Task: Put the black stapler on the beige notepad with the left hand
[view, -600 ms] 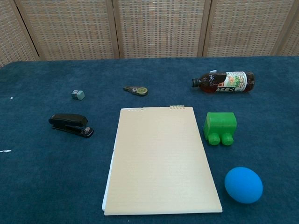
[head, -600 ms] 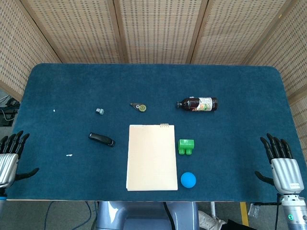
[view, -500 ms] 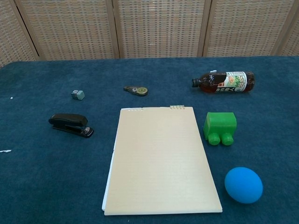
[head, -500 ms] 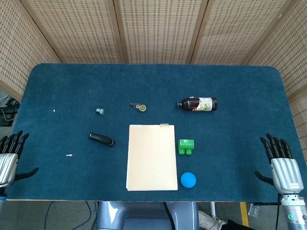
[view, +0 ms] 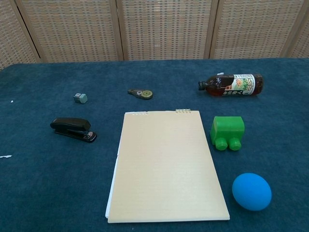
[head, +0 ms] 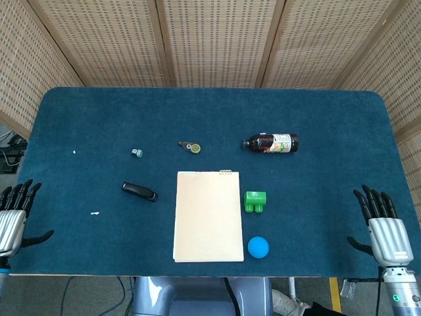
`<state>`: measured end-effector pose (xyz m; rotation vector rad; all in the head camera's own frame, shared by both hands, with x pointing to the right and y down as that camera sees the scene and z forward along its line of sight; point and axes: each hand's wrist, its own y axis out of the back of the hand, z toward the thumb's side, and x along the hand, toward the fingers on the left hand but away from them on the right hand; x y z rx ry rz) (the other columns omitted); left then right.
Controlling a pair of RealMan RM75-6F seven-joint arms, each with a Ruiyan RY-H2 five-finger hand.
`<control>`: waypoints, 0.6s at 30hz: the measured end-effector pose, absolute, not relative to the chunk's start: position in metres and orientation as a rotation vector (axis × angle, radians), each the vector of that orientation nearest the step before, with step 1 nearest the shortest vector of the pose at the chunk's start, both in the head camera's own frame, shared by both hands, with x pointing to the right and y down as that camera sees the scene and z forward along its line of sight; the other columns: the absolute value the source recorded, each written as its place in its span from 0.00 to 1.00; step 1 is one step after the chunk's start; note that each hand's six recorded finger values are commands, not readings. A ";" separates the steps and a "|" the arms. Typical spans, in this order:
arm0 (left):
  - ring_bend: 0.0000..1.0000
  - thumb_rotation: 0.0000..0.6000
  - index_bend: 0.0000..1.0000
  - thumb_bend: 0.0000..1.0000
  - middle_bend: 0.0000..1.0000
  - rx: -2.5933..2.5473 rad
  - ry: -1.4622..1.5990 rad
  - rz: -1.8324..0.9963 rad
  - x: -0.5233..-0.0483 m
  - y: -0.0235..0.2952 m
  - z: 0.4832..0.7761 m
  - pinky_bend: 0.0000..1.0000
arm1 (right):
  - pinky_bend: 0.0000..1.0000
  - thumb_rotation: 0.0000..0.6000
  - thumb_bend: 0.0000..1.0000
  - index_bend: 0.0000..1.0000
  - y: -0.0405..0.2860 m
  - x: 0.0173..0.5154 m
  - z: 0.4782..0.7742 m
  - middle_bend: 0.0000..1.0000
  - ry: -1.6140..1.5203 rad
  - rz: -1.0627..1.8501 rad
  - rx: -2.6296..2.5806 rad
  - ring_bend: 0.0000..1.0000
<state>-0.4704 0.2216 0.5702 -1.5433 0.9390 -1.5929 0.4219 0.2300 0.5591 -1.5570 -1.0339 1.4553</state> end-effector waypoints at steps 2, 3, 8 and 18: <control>0.00 1.00 0.00 0.15 0.00 -1.544 0.936 -1.593 -0.470 0.222 0.570 0.00 | 0.00 1.00 0.18 0.00 0.230 0.422 0.559 0.00 -1.035 1.454 -1.560 0.00; 0.00 1.00 0.00 0.15 0.00 -1.544 0.934 -1.594 -0.469 0.222 0.570 0.00 | 0.00 1.00 0.18 0.00 0.230 0.422 0.559 0.00 -1.034 1.454 -1.561 0.00; 0.00 1.00 0.00 0.15 0.00 -1.550 0.924 -1.592 -0.468 0.223 0.571 0.00 | 0.00 1.00 0.18 0.00 0.231 0.422 0.559 0.00 -1.031 1.458 -1.565 0.00; 0.00 1.00 0.00 0.15 0.00 -1.598 0.868 -1.590 -0.458 0.211 0.584 0.00 | 0.00 1.00 0.18 0.00 0.232 0.423 0.562 0.00 -1.024 1.476 -1.568 0.00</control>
